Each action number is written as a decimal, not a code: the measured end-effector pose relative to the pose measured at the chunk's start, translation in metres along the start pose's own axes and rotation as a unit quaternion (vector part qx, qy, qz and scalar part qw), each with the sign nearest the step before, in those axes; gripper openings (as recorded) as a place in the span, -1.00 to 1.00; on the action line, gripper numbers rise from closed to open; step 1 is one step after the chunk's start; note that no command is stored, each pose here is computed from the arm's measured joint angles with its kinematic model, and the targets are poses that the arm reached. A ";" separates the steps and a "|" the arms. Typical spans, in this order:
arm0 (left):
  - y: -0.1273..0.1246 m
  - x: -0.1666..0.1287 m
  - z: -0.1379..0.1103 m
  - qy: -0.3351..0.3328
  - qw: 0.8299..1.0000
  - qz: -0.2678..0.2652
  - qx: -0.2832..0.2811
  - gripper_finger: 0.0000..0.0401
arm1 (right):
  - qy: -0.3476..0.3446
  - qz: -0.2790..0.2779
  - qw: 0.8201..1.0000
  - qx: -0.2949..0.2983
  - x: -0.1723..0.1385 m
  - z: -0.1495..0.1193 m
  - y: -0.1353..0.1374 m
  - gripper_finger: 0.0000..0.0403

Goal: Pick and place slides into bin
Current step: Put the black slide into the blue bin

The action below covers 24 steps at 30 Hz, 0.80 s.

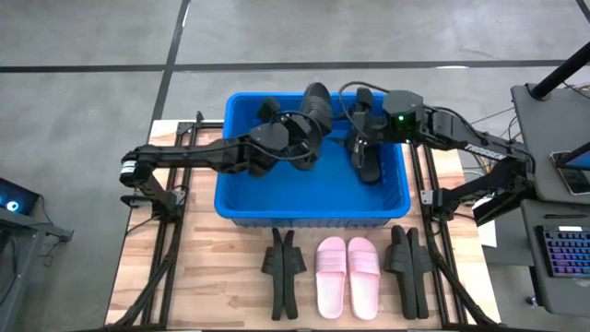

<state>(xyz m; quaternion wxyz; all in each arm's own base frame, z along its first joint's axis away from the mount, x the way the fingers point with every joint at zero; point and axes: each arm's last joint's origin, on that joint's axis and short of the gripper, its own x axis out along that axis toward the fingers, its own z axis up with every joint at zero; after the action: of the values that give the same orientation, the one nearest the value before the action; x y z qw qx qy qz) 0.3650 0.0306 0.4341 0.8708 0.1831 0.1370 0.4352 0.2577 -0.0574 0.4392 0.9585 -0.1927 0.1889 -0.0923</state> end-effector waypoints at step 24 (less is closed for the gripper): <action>-0.011 0.012 0.009 -0.063 0.992 -0.017 -0.108 -1.00 | 0.056 -0.202 0.976 -0.065 -0.003 0.007 -0.007 0.12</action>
<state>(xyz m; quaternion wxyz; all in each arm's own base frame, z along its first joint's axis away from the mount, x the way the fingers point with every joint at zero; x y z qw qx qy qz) 0.3832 0.0319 0.4360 0.8996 0.1124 0.0372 0.4205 0.2571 -0.0606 0.4486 0.8935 -0.2829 0.2052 -0.2819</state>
